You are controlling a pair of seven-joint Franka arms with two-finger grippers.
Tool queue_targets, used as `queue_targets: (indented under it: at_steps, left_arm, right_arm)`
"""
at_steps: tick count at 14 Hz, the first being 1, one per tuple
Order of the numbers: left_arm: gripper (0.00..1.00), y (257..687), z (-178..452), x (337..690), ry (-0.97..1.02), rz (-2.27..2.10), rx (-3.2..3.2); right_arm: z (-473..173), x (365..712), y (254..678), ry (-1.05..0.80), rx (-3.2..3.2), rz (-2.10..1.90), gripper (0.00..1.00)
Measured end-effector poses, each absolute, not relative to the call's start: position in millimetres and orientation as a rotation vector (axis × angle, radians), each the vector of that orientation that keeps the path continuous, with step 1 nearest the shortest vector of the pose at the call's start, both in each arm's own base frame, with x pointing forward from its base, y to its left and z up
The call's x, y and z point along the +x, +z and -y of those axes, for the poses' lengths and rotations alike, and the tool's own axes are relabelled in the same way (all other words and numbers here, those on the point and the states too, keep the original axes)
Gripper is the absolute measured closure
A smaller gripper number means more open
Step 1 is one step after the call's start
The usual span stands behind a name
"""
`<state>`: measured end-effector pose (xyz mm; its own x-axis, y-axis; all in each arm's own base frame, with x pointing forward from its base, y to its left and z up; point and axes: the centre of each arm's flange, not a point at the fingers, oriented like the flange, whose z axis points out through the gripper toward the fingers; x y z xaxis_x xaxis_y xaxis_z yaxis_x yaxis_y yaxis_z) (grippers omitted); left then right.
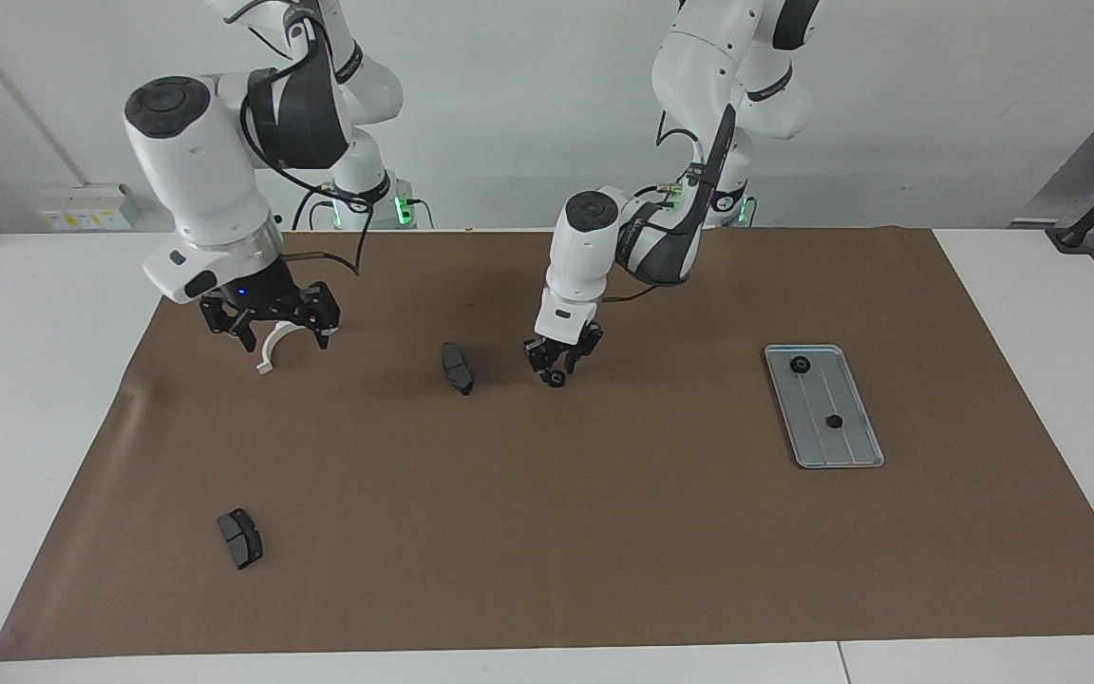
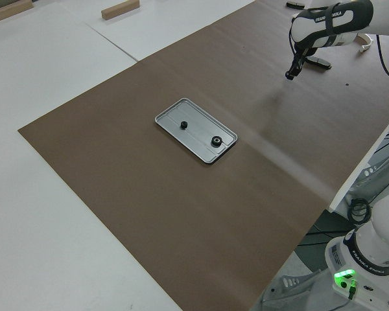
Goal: Place bearing gear from tray to pile
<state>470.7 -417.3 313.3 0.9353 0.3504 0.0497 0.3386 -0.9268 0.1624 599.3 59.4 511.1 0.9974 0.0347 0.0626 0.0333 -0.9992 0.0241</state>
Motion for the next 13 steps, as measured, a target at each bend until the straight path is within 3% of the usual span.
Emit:
queue_targets:
  at_steps: [3,8,13]
  left_arm:
    - [0.07,322.2,402.8,485.9,0.123,-0.578,2.942]
    - [0.07,398.3,250.1,565.0,0.113,-0.745,2.996]
    - [0.09,413.4,112.4,585.4,0.027,-0.414,3.115]
  right_arm:
    - [-96.9,591.5,487.1,0.086,3.121,-0.026,0.00]
    - [-189.9,568.8,453.5,0.113,3.137,0.009,0.00]
    - [-311.5,537.1,403.3,0.188,3.176,-0.004,0.00]
